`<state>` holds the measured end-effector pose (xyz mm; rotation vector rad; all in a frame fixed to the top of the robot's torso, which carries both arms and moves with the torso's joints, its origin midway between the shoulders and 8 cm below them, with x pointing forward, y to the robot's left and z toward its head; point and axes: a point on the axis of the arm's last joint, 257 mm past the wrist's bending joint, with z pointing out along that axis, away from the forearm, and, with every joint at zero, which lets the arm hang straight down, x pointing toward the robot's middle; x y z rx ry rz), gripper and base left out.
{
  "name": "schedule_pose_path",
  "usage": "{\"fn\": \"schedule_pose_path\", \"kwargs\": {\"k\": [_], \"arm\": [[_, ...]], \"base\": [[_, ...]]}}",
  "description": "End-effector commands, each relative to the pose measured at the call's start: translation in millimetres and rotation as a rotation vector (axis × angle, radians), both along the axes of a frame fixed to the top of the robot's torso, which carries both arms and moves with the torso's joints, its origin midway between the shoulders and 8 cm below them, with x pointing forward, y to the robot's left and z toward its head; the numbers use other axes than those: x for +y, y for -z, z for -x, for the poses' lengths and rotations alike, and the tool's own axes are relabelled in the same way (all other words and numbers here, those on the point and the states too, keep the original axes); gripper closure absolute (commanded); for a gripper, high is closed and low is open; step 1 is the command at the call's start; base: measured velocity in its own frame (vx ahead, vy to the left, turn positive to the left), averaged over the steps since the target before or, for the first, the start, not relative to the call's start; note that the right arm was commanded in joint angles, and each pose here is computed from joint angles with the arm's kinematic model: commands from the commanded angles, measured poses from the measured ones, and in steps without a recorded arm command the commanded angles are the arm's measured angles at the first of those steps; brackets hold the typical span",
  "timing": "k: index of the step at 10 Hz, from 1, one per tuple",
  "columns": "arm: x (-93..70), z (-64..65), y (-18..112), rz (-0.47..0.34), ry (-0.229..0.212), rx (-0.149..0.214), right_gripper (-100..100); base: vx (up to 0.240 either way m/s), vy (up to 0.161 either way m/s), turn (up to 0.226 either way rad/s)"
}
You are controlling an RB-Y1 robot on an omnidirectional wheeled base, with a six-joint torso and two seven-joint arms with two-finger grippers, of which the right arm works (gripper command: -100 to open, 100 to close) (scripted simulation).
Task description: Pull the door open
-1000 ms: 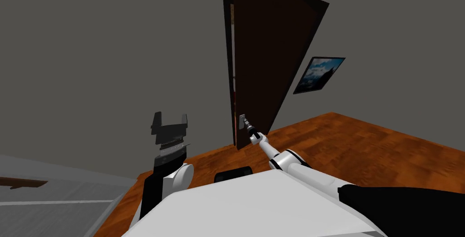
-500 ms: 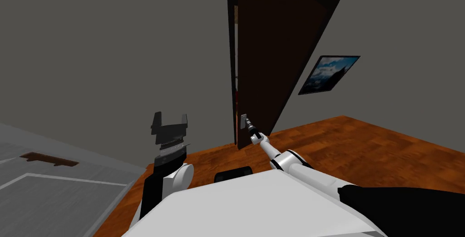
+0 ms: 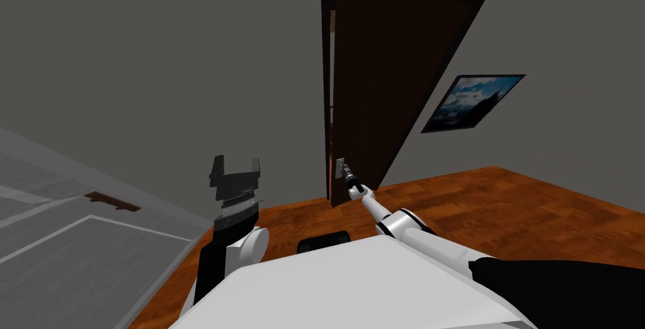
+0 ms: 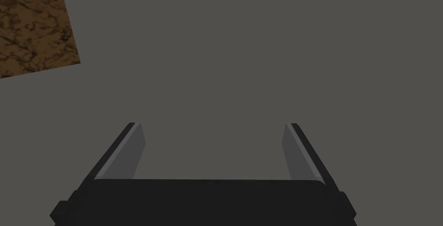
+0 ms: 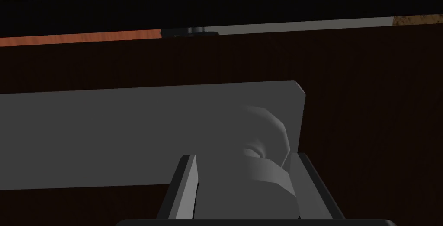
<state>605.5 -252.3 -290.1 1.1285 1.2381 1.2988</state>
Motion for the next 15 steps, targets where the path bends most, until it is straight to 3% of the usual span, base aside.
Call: {"fn": "schedule_pose_path", "kwargs": {"k": [1,15], "arm": [[0.2,-0.8,-2.9,-0.055,0.001,-0.002,100],[-51.4,3.5,-2.2,-0.559,0.103,0.015,100]], "base": [[-0.045,-0.045,0.075],[-0.039,-0.037,0.104]]}}
